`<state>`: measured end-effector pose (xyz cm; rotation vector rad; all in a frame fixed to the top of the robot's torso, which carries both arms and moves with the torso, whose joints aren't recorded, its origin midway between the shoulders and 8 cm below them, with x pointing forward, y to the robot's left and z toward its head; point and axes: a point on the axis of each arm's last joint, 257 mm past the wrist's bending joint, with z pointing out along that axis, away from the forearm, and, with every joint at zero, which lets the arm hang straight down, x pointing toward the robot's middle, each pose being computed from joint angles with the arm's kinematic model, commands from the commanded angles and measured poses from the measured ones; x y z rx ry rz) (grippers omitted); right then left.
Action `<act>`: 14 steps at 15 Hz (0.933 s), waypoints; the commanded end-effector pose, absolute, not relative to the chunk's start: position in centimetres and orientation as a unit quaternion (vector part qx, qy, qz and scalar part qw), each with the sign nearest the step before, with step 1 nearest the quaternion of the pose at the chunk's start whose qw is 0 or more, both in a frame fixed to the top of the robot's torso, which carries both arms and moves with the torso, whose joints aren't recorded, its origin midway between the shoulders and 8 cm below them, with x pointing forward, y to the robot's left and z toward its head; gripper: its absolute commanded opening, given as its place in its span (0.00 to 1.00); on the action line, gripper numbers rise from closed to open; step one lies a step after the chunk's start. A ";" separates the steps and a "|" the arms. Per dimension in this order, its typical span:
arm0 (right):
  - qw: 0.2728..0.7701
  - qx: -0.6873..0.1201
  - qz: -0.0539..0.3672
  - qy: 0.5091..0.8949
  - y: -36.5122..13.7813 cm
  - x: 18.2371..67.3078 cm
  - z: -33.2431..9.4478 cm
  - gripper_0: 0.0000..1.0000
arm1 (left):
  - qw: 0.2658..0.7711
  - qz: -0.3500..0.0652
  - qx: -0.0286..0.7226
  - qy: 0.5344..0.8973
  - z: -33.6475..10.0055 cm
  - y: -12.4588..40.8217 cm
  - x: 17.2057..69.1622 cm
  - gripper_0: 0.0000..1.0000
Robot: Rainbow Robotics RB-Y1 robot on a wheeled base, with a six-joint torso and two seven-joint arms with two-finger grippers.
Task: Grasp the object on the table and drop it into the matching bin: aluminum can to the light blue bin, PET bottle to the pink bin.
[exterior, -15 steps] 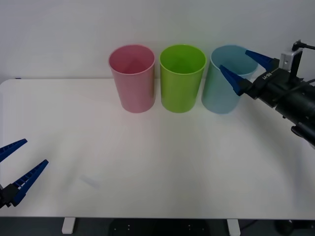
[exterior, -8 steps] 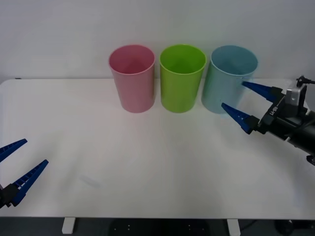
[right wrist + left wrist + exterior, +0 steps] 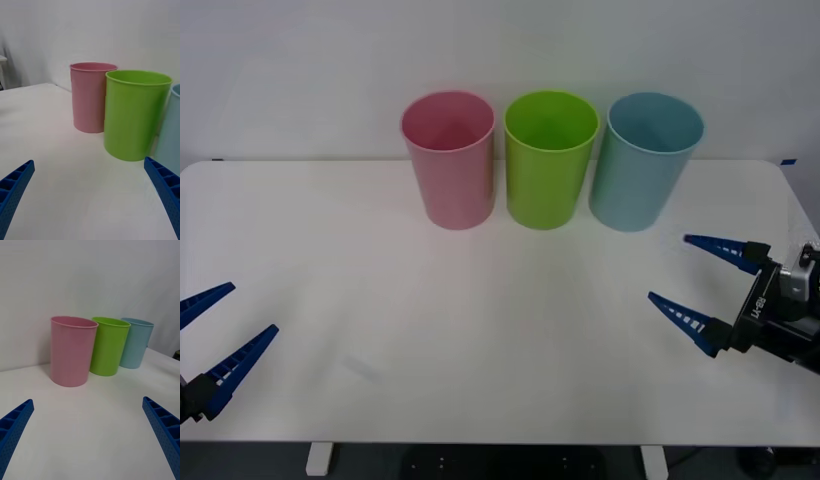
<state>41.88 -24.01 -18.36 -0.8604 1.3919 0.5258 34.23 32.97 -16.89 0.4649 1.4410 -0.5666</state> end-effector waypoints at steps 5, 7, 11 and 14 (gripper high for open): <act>0.623 -0.395 0.249 0.627 -23.9 37.9 -22.0 1.00 | 0.691 -0.253 0.208 0.645 -16.9 33.0 34.2 1.00; 0.615 -0.407 0.271 0.619 -22.9 36.8 -22.1 1.00 | 0.691 -0.253 0.208 0.645 -16.9 33.0 34.2 1.00; 0.606 -0.411 0.286 0.618 -22.0 36.2 -22.6 1.00 | 0.691 -0.253 0.208 0.645 -16.9 33.0 34.2 1.00; 0.606 -0.411 0.286 0.618 -22.0 36.2 -22.6 1.00 | 0.691 -0.253 0.208 0.645 -16.9 33.0 34.2 1.00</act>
